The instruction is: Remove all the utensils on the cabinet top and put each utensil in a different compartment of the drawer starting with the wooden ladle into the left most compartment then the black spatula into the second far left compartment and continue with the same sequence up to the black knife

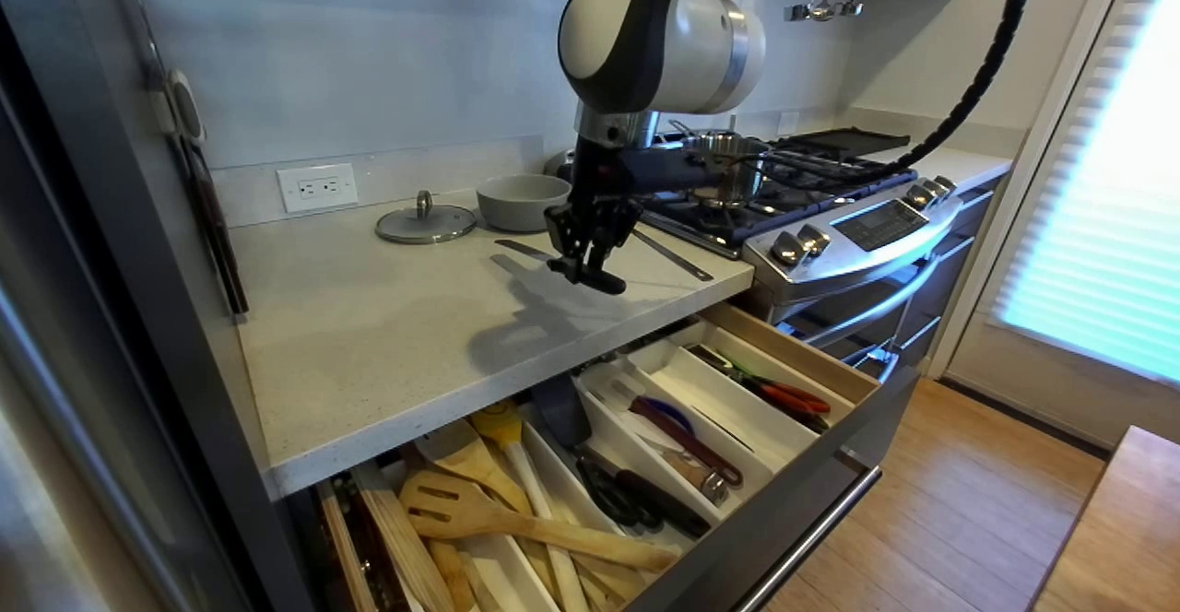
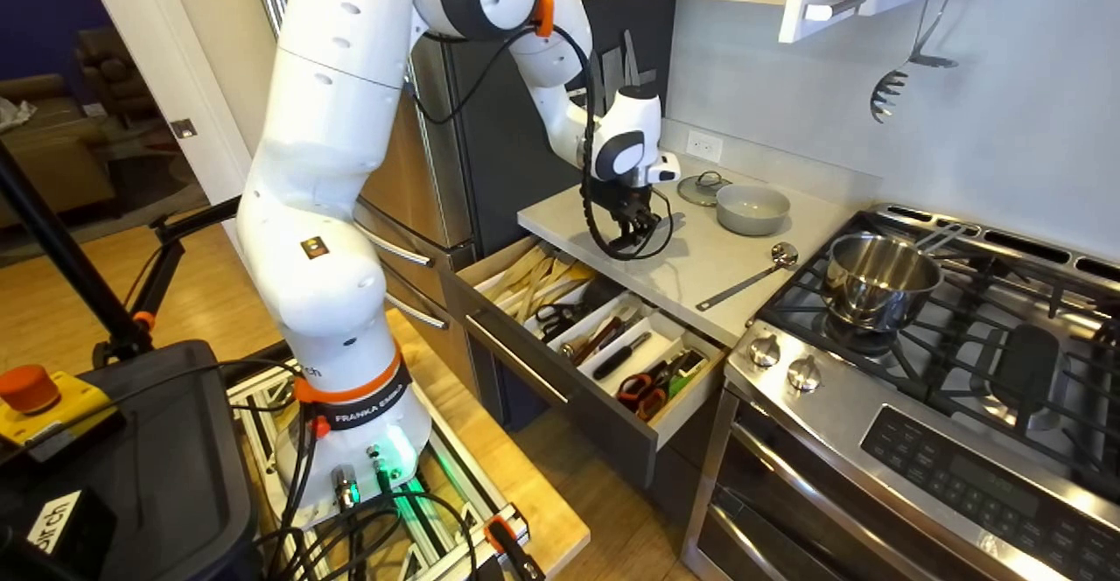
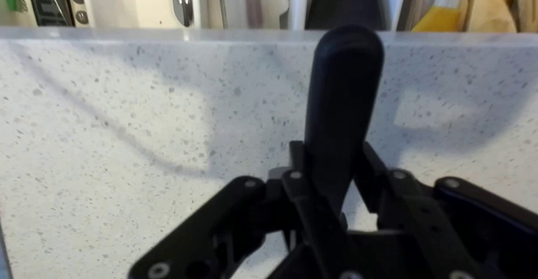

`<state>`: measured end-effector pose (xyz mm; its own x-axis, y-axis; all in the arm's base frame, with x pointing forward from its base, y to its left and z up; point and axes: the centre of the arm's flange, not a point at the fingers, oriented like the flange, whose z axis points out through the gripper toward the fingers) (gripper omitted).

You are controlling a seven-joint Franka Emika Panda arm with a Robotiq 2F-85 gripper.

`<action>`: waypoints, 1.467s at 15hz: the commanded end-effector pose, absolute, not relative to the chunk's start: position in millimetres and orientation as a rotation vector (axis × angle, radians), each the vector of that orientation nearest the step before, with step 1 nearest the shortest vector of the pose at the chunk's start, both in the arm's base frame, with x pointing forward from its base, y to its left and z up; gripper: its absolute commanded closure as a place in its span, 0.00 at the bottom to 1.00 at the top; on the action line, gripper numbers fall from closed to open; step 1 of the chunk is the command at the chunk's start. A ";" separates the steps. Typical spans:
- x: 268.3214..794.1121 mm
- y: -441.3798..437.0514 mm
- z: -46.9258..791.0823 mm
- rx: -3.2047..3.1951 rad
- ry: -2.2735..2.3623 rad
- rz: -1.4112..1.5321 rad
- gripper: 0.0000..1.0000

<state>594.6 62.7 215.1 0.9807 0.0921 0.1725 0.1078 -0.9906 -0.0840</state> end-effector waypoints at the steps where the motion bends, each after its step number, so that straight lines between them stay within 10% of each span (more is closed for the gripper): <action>1: 531.0 47.5 253.0 -3.016 -0.181 -0.141 0.92; 22: 400.2 -34.1 236.6 -2.894 -0.182 0.679 0.92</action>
